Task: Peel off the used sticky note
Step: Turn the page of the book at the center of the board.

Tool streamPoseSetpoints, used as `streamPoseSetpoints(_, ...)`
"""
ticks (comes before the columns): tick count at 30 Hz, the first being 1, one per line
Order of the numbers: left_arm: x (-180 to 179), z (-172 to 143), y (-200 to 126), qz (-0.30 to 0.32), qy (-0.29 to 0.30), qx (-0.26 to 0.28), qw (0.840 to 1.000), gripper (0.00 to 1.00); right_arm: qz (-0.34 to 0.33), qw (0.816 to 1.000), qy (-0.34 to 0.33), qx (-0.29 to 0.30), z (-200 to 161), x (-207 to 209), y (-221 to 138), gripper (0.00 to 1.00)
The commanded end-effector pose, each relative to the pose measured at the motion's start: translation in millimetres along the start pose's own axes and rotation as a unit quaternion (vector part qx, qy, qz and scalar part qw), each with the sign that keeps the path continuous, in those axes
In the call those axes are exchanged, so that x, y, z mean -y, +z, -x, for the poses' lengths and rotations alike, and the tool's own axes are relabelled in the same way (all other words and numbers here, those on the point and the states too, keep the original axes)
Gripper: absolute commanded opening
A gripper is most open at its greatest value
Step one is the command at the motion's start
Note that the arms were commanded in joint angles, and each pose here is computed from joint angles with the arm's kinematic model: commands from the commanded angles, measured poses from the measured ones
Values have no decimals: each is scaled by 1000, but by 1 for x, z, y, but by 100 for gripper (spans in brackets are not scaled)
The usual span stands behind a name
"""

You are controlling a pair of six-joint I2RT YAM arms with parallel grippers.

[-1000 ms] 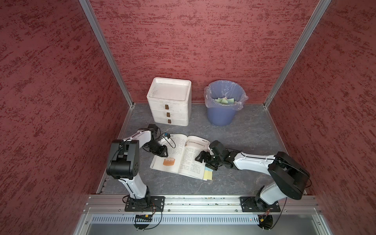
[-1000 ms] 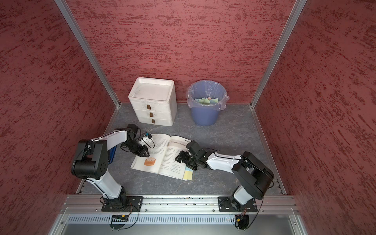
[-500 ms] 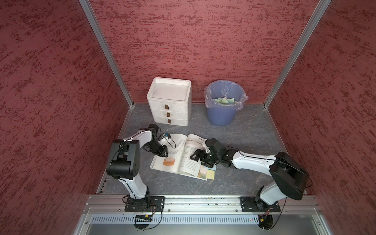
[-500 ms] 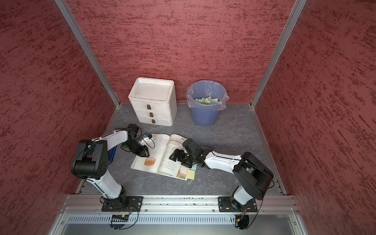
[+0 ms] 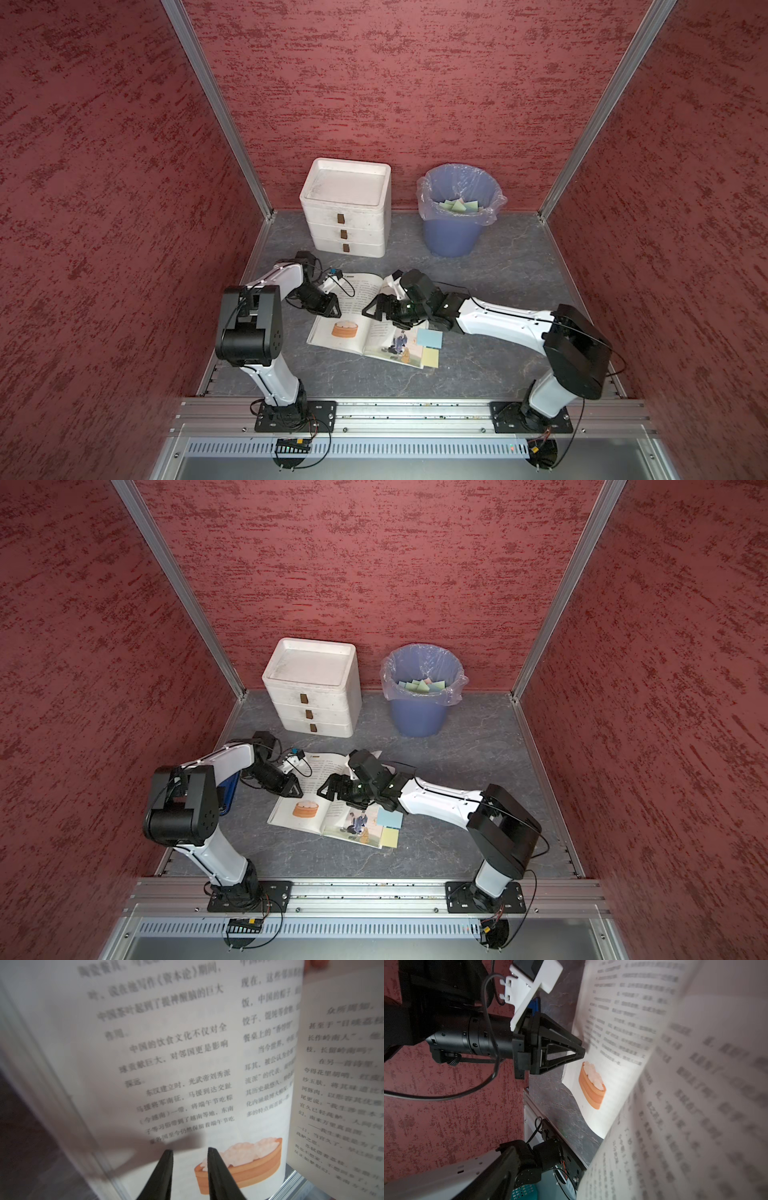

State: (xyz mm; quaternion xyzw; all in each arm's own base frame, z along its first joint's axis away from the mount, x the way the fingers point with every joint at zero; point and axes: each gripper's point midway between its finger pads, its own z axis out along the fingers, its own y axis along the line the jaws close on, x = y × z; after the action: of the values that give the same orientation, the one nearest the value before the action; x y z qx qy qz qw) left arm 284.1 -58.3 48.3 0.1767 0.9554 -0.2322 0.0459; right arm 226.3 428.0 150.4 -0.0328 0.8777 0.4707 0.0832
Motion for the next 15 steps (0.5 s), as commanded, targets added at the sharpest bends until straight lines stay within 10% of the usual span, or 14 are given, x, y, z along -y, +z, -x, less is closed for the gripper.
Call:
streamPoseSetpoints(1,6,19,-52,-21,-4,72,997,31,32,998,-42,-15,3,-32,15,91)
streamPoseSetpoints(15,13,40,-150,-10,-3,168,986,32,49,992,-103,-59,9,-69,53,99)
